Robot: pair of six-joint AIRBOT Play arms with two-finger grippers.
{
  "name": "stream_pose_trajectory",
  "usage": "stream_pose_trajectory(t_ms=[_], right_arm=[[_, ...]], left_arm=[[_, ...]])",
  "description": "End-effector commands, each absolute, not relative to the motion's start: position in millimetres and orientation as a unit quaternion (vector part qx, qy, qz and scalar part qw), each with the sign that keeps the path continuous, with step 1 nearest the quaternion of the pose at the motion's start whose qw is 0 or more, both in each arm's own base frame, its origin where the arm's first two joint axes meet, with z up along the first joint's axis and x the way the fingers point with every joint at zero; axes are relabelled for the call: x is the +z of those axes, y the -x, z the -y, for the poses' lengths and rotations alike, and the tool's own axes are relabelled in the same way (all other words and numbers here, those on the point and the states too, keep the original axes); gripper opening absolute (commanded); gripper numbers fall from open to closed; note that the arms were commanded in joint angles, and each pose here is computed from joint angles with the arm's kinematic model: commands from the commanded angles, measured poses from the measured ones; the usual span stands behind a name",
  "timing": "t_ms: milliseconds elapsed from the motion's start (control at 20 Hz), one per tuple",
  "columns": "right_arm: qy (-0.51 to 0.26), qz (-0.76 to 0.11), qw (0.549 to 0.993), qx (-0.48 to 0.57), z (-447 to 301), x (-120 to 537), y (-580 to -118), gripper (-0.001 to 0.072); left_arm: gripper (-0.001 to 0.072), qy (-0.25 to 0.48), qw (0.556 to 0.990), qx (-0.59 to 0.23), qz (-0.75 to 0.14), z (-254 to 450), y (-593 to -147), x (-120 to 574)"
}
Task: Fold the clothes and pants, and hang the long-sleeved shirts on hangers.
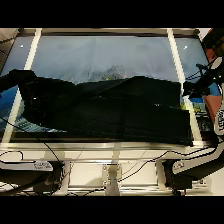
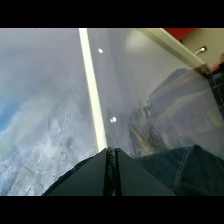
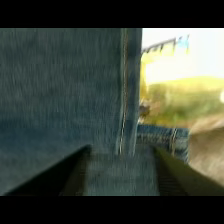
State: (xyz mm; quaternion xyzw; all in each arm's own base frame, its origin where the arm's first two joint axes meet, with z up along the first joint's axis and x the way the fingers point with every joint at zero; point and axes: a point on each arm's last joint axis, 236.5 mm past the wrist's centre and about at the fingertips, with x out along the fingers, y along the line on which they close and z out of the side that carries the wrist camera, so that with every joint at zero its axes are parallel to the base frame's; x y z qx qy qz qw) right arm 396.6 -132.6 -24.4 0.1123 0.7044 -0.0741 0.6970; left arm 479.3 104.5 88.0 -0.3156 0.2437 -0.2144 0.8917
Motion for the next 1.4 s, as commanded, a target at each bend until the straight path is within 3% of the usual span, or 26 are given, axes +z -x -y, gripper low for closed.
stream_pose_trajectory(t_ms=[0,150,350,500,650,1100,1150,1250,1350], right_arm=[[-0.082,-0.647,0.750,-0.104,159.3,-11.8,-429.6,0.0494],[-0.112,-0.597,0.782,-0.141,183.9,-8.1,-450.7,0.0492],[-0.276,-0.548,0.783,-0.101,189.0,-27.7,-468.9,0.0492],[-0.341,-0.531,0.774,-0.043,185.2,-49.6,-477.3,0.0494],[-0.320,-0.548,0.773,-0.020,178.7,-84.2,-482.0,0.0557],[-0.271,-0.540,0.797,0.000,141.1,-125.2,-523.9,0.0549],[-0.265,-0.530,0.806,-0.005,141.2,-124.0,-531.6,0.0529],[-0.256,-0.533,0.806,0.000,133.5,-124.8,-533.4,0.0401],[-0.241,-0.552,0.798,0.008,128.2,-128.7,-525.4,0.0343]], left_arm=[[0.0040,0.315,0.892,-0.214,-0.244,-104.8,-479.6,87.6],[0.0040,0.315,0.892,-0.214,-0.244,-104.8,-479.5,87.7],[0.0040,0.315,0.892,-0.214,-0.244,-104.8,-479.6,87.7],[0.0040,0.316,0.892,-0.214,-0.244,-104.6,-479.6,87.7],[0.0040,0.324,0.889,-0.212,-0.246,-104.6,-479.6,87.7],[0.0040,0.327,0.888,-0.207,-0.246,-106.0,-480.4,87.3],[0.0040,0.327,0.889,-0.207,-0.246,-106.3,-480.5,87.2],[0.0040,0.326,0.890,-0.204,-0.245,-107.6,-481.2,86.8],[0.0040,0.326,0.892,-0.198,-0.244,-110.0,-482.6,86.3]])
